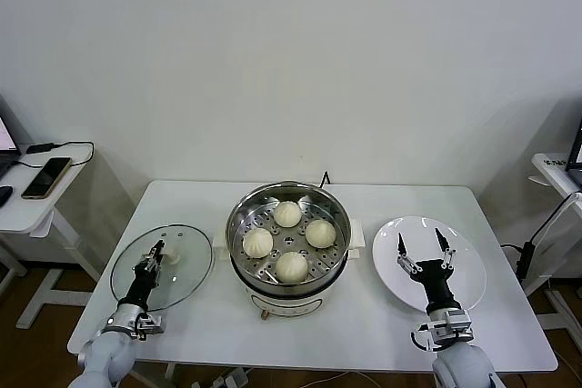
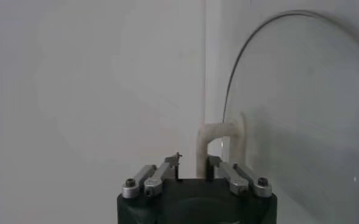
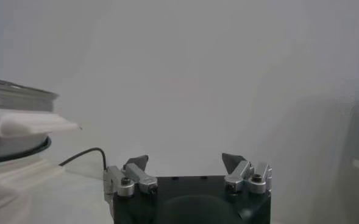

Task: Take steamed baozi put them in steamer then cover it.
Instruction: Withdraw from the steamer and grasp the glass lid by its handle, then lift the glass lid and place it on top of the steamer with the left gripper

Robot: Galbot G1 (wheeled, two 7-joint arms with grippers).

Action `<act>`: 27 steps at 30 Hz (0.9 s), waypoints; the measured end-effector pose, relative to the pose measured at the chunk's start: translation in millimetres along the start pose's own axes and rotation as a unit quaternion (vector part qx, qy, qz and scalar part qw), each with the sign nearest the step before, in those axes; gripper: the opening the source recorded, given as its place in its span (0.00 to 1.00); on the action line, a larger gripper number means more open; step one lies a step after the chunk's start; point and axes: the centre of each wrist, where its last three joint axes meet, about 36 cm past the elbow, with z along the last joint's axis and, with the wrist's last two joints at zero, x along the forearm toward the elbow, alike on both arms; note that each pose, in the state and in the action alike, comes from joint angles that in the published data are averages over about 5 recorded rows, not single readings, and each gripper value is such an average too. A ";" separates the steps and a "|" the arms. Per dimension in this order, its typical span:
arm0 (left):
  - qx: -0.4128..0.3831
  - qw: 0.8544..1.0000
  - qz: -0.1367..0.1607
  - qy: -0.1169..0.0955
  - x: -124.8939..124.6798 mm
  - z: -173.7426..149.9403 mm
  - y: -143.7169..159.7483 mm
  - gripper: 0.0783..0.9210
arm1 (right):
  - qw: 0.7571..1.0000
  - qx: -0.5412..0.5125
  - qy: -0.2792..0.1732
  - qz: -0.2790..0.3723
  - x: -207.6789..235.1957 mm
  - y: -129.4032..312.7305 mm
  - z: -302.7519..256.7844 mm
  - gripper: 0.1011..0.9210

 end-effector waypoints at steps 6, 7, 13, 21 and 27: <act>0.021 1.000 -0.022 0.002 0.1 0.3 16.9 0.13 | 1.000 0.002 -0.001 -0.001 -0.4 0.4 -0.3 0.88; 0.024 0.999 -0.028 0.003 0.1 0.2 21.7 0.13 | 1.000 0.002 -0.002 -0.002 -0.7 0.6 -0.5 0.88; 0.037 0.996 -0.074 0.012 1.4 -3.5 64.7 0.13 | 1.000 0.001 -0.005 -0.003 -3.2 2.3 -2.3 0.88; 0.045 0.991 -0.126 0.003 10.1 -35.8 135.2 0.13 | 1.000 0.006 -0.007 0.001 -6.8 0.3 -3.7 0.88; 0.046 0.989 -0.142 -0.016 18.6 -80.0 181.2 0.13 | 1.000 0.008 -0.004 0.003 -8.0 -1.1 -2.7 0.88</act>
